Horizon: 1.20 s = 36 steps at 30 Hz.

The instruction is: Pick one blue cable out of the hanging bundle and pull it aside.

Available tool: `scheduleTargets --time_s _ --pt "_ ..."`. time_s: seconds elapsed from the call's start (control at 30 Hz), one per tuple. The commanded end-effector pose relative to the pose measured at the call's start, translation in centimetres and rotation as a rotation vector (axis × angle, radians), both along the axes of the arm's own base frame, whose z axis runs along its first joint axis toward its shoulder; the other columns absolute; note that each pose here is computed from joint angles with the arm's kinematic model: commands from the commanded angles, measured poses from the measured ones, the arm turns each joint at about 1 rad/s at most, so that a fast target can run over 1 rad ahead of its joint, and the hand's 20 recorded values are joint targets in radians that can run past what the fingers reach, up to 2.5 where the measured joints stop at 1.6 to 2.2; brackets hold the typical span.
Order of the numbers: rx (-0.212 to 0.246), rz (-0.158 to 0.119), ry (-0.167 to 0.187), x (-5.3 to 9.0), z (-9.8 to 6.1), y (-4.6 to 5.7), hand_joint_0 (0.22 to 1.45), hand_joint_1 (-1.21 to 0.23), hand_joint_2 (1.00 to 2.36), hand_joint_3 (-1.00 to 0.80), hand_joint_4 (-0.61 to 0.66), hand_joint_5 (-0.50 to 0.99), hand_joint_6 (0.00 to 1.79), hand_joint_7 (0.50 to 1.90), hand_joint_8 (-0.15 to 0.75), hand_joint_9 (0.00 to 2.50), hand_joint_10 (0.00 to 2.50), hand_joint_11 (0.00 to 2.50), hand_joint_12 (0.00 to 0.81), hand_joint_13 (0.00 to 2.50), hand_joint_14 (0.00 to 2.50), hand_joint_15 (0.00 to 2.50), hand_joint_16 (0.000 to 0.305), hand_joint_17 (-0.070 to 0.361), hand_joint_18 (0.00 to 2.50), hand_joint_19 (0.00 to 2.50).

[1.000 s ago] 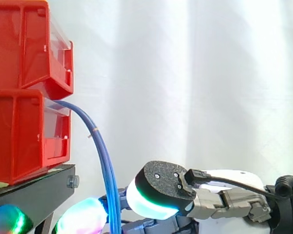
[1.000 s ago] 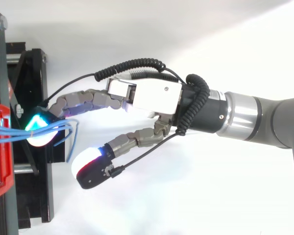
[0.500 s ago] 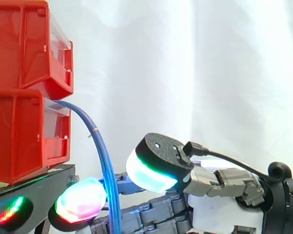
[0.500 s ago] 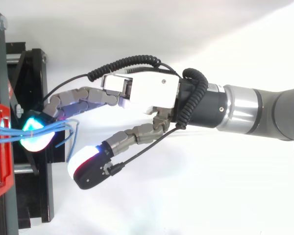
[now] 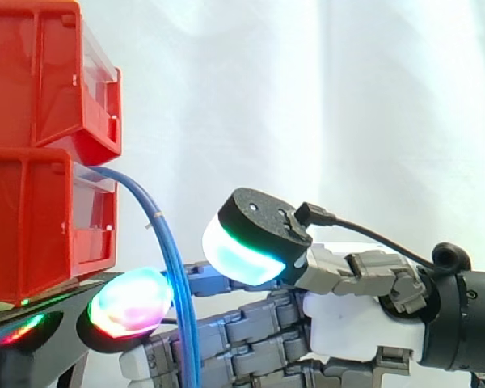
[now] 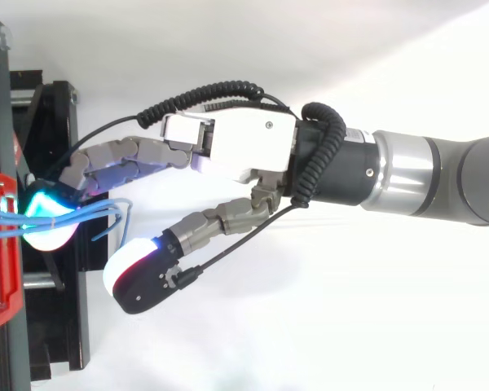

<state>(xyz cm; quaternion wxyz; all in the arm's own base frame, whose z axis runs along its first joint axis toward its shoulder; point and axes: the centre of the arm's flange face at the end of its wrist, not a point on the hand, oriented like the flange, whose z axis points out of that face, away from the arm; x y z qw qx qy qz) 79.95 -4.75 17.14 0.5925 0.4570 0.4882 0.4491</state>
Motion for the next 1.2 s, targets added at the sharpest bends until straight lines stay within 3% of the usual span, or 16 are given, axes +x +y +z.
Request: scheduleTargets --time_s 0.0,0.23,0.37,0.7,0.83,1.07,1.17 --pt "-0.002 0.003 -0.007 0.2 0.3 -0.2 0.53 -0.62 1.00 -0.49 0.21 -0.16 0.50 0.81 0.223 0.54 0.00 0.13 0.238 0.46 0.01 0.17 0.033 0.075 0.29 0.22" --pt "-0.002 -0.004 -0.006 0.1 0.2 -0.9 0.53 -0.62 1.00 -0.49 0.21 -0.16 0.50 0.80 0.222 0.55 0.00 0.13 0.239 0.47 0.01 0.17 0.034 0.076 0.29 0.23" --pt "-0.004 0.009 -0.006 0.1 0.2 -1.1 0.53 -0.62 1.00 -0.49 0.22 -0.15 0.50 0.83 0.226 0.56 0.01 0.14 0.238 0.47 0.01 0.17 0.034 0.076 0.30 0.24" --pt "-0.003 0.021 -0.008 0.2 0.4 -0.5 0.54 -0.62 1.00 -0.49 0.24 -0.13 0.50 0.93 0.225 0.58 0.00 0.15 0.237 0.48 0.01 0.19 0.033 0.075 0.31 0.24" --pt "-0.005 0.025 -0.014 0.4 0.5 0.2 0.54 -0.62 1.00 -0.48 0.23 -0.11 0.50 1.00 0.224 0.58 0.01 0.16 0.234 0.49 0.01 0.19 0.033 0.075 0.31 0.24" --pt "0.001 0.034 -0.017 0.6 1.2 0.3 0.55 -0.61 1.00 -0.47 0.19 -0.08 0.50 1.20 0.224 0.61 0.00 0.17 0.234 0.50 0.01 0.20 0.033 0.073 0.32 0.24" --pt "0.009 0.042 -0.014 0.8 1.7 0.5 0.56 -0.61 1.00 -0.47 0.18 -0.08 0.55 1.14 0.223 0.62 0.01 0.18 0.230 0.50 0.01 0.20 0.032 0.072 0.33 0.25"
